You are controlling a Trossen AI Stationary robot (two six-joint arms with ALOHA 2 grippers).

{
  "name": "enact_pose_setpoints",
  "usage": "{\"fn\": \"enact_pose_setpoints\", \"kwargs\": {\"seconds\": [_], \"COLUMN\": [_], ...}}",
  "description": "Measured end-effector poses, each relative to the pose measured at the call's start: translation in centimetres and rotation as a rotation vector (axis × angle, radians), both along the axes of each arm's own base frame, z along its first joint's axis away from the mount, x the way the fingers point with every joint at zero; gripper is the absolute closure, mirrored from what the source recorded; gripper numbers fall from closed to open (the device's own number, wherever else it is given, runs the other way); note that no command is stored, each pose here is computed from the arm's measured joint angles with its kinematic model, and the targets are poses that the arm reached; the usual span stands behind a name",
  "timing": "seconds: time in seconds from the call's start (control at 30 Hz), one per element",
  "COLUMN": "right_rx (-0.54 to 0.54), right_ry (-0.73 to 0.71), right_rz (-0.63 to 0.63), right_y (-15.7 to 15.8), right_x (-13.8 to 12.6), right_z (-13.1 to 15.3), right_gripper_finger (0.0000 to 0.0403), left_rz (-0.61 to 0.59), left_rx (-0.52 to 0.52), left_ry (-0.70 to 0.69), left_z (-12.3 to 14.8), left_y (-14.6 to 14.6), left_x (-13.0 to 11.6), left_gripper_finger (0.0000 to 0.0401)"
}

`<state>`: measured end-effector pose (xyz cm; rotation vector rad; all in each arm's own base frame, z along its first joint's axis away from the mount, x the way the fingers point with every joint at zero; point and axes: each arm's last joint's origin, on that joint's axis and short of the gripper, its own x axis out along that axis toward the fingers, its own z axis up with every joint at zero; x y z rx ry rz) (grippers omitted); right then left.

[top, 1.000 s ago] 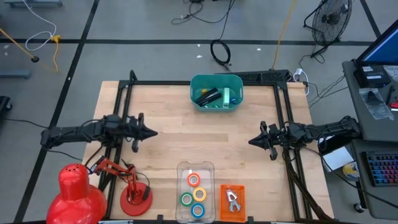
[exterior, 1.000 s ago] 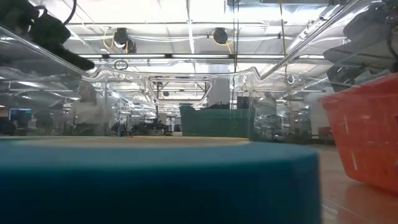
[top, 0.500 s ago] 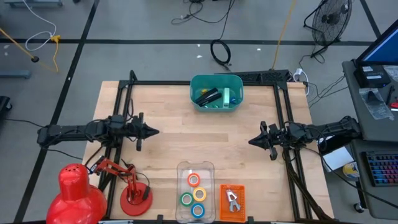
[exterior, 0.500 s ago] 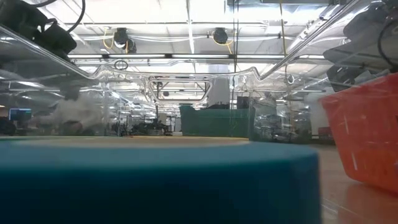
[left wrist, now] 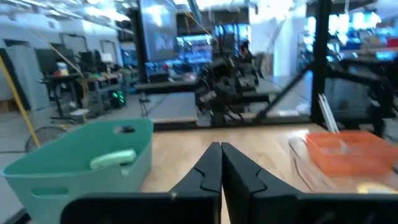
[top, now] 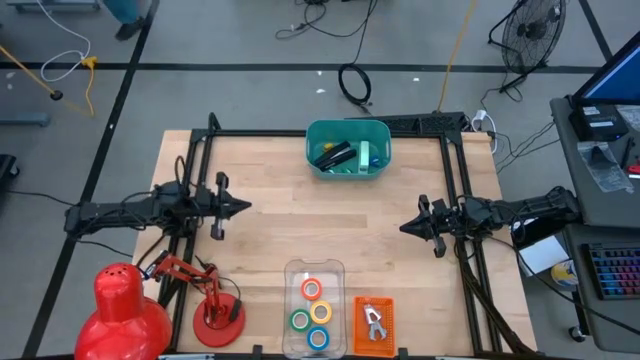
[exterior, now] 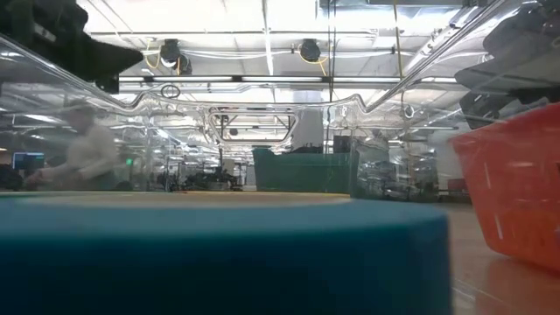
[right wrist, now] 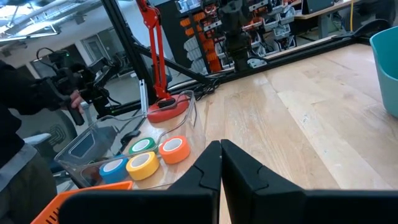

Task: Pick and place Stapler, Stapler remover, tape
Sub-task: Return to Home Position

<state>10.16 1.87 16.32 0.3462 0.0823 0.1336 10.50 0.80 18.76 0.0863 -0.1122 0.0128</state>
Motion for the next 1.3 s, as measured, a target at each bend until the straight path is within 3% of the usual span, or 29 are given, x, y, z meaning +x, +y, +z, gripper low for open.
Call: {"fn": "enact_pose_setpoints", "kwargs": {"seconds": [0.1, 0.33, 1.0, 1.3], "right_rx": [0.0, 0.0, 0.0, 0.0], "right_ry": [0.0, 0.0, 0.001, 0.0], "right_rz": [0.0, 0.0, -0.001, 0.0], "right_y": [0.0, 0.0, 0.0, 0.0], "right_x": [0.0, 0.0, 0.0, 0.0], "right_z": [0.0, 0.0, 0.0, 0.0], "right_gripper_finger": [0.0399, 0.0399, 0.0399, 0.0399], "left_rz": [-0.034, 0.004, -0.043, -0.032], "left_rx": [0.022, 0.061, 0.046, -0.048], "left_ry": [0.031, -0.071, 0.117, 0.127], "left_z": [-0.4, 0.4, -1.4, -1.5], "left_y": [-0.1, -0.1, -0.2, -0.2], "left_x": [-0.2, -1.2, -1.0, -0.9], "left_gripper_finger": [0.0397, 0.0389, 0.0398, 0.0376]}}
